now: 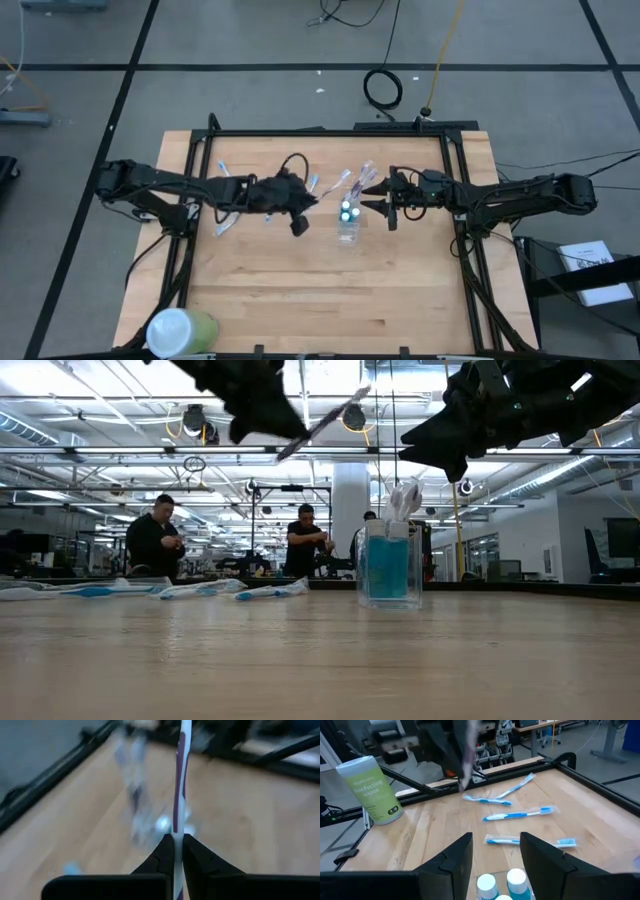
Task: Pick & Place toothbrushing station
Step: Put the violet toothbrush into the transparent organizer
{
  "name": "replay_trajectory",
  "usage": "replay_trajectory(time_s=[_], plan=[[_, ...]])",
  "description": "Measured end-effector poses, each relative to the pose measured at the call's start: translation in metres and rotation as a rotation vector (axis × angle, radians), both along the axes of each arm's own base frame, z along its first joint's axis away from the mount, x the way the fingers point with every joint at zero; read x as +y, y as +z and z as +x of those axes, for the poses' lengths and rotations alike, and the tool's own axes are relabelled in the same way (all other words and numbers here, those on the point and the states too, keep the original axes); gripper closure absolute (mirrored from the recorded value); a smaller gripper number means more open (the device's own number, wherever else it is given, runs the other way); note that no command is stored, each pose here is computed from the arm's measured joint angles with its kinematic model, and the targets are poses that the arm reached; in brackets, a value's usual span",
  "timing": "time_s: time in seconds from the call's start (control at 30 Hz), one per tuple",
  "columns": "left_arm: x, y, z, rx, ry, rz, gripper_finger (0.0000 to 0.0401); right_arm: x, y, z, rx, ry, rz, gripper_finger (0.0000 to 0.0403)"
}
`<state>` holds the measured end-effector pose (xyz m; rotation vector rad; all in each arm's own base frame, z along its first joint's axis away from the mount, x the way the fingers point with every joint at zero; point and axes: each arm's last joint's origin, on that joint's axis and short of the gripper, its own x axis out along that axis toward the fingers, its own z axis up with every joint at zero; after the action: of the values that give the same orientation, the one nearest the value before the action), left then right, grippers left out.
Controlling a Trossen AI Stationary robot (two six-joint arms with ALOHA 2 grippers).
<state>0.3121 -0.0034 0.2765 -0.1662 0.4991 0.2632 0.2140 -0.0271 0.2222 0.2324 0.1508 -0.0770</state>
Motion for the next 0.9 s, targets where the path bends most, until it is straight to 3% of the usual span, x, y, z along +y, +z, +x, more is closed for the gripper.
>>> replay_trajectory(time_s=[0.23, 0.4, 0.67, 0.9], plan=[[-0.001, 0.005, 0.022, -0.180, -0.236, 0.104, 0.0386, 0.001, 0.009, 0.002, -0.099, 0.013, -0.027, 0.0248], [-0.004, -0.009, 0.040, -0.239, -0.323, 0.117, 0.0386, 0.015, 0.009, 0.008, -0.138, 0.131, -0.131, 0.0230], [-0.005, -0.025, 0.049, -0.206, -0.355, 0.117, 0.0386, 0.023, 0.019, 0.008, -0.244, 0.164, -0.144, 0.0178], [-0.005, -0.025, 0.048, -0.202, -0.360, 0.128, 0.0386, 0.023, 0.025, 0.007, -0.309, 0.160, -0.122, 0.0179]])
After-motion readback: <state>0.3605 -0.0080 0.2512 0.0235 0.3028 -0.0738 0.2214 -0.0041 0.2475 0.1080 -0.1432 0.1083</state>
